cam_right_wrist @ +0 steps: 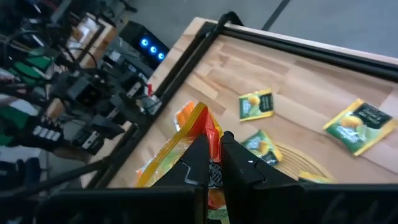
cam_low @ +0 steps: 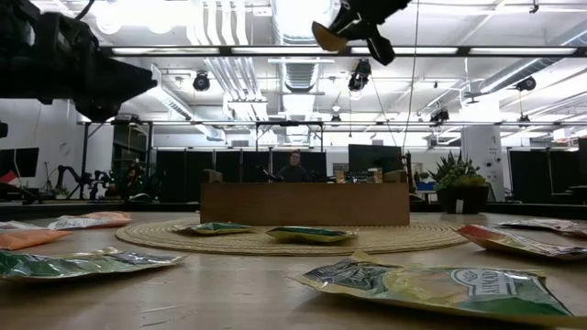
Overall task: Pick & Place Tea
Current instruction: Put the orange tea bag into the right section of the wooden organizer
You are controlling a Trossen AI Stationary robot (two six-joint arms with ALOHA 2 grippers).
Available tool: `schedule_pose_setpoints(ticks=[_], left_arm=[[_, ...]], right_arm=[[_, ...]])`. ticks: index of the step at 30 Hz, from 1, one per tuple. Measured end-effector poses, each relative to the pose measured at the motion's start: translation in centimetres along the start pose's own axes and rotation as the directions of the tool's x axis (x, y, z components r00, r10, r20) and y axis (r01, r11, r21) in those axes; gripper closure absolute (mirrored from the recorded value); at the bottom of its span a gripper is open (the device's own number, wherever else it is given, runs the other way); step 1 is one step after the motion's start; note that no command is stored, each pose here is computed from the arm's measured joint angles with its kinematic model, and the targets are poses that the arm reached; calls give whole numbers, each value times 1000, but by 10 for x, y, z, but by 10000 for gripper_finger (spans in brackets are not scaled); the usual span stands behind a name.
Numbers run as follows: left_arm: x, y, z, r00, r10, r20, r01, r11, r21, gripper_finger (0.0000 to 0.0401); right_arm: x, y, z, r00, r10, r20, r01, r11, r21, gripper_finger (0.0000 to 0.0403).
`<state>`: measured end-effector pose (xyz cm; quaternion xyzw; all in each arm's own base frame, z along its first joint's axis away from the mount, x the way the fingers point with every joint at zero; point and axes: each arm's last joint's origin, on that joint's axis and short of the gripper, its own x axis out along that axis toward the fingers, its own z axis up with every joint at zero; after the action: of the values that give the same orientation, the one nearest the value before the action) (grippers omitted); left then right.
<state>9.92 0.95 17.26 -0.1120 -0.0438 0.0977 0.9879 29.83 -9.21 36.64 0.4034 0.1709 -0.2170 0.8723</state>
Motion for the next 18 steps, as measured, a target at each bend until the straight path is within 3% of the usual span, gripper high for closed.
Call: schedule_pose_setpoints(ticks=[4,8,14,18], left_arm=[[-1,-2,11,993,-27,113,49,979,-199,297],[-3,-5,22,972,-49,228,118,946,-303,297],[-6,-6,35,937,-31,349,207,853,-479,298],[-7,-8,52,925,20,379,166,877,-451,298]], right_arm=[[0,7,-4,1000,9,29,-10,1000,13,385],[3,15,-5,997,50,60,-50,999,5,385],[11,26,-4,983,120,138,-120,993,-7,385],[18,28,-2,975,137,175,-138,990,-9,385]])
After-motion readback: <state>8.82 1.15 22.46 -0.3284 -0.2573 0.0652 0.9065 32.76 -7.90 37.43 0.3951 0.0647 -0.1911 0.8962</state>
